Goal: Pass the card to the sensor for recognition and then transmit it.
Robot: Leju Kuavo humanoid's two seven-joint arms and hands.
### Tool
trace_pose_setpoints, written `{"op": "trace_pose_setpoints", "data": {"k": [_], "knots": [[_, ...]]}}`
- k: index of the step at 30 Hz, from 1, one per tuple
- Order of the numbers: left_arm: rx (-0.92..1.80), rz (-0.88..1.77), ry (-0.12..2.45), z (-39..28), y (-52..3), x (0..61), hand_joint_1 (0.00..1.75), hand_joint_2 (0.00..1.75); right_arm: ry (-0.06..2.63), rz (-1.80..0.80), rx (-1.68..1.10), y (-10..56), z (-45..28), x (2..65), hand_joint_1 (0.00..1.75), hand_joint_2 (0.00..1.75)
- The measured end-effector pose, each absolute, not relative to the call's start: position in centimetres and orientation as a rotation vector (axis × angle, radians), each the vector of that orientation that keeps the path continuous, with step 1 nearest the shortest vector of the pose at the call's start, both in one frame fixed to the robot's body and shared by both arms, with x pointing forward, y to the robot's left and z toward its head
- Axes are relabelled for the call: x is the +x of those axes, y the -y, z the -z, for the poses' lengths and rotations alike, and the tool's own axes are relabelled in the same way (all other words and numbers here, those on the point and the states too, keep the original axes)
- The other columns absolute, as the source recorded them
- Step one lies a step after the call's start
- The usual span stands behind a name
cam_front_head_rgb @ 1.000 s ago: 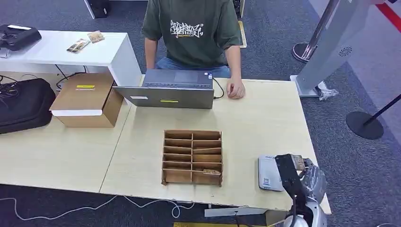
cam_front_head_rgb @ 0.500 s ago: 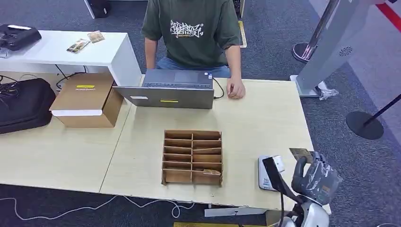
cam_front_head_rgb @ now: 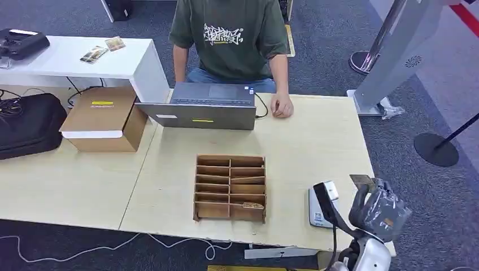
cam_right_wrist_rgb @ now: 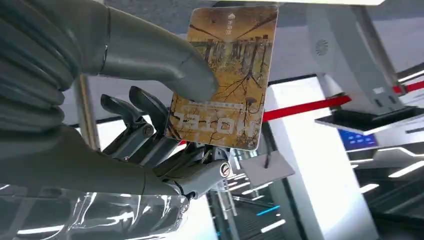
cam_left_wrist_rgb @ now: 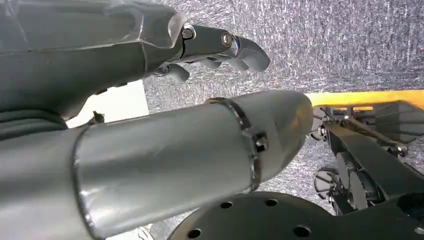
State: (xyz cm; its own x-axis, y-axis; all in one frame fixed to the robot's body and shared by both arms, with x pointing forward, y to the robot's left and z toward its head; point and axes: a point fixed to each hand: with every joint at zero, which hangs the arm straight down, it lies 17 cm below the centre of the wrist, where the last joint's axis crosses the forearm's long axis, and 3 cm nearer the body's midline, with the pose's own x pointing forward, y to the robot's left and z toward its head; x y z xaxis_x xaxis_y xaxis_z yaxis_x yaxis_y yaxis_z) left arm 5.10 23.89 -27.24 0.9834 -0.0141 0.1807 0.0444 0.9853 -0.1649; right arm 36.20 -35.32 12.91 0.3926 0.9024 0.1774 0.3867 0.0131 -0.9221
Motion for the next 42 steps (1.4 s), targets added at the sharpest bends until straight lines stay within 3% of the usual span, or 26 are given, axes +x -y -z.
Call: {"op": "trace_pose_setpoints", "data": {"k": [42], "knots": [[-0.158, 0.08, 0.177, 27.3, -24.3, 4.9, 0.0, 0.0, 1.496, -0.687, -1.565, 29.4, -17.7, 40.9, 1.75, 1.75]]}}
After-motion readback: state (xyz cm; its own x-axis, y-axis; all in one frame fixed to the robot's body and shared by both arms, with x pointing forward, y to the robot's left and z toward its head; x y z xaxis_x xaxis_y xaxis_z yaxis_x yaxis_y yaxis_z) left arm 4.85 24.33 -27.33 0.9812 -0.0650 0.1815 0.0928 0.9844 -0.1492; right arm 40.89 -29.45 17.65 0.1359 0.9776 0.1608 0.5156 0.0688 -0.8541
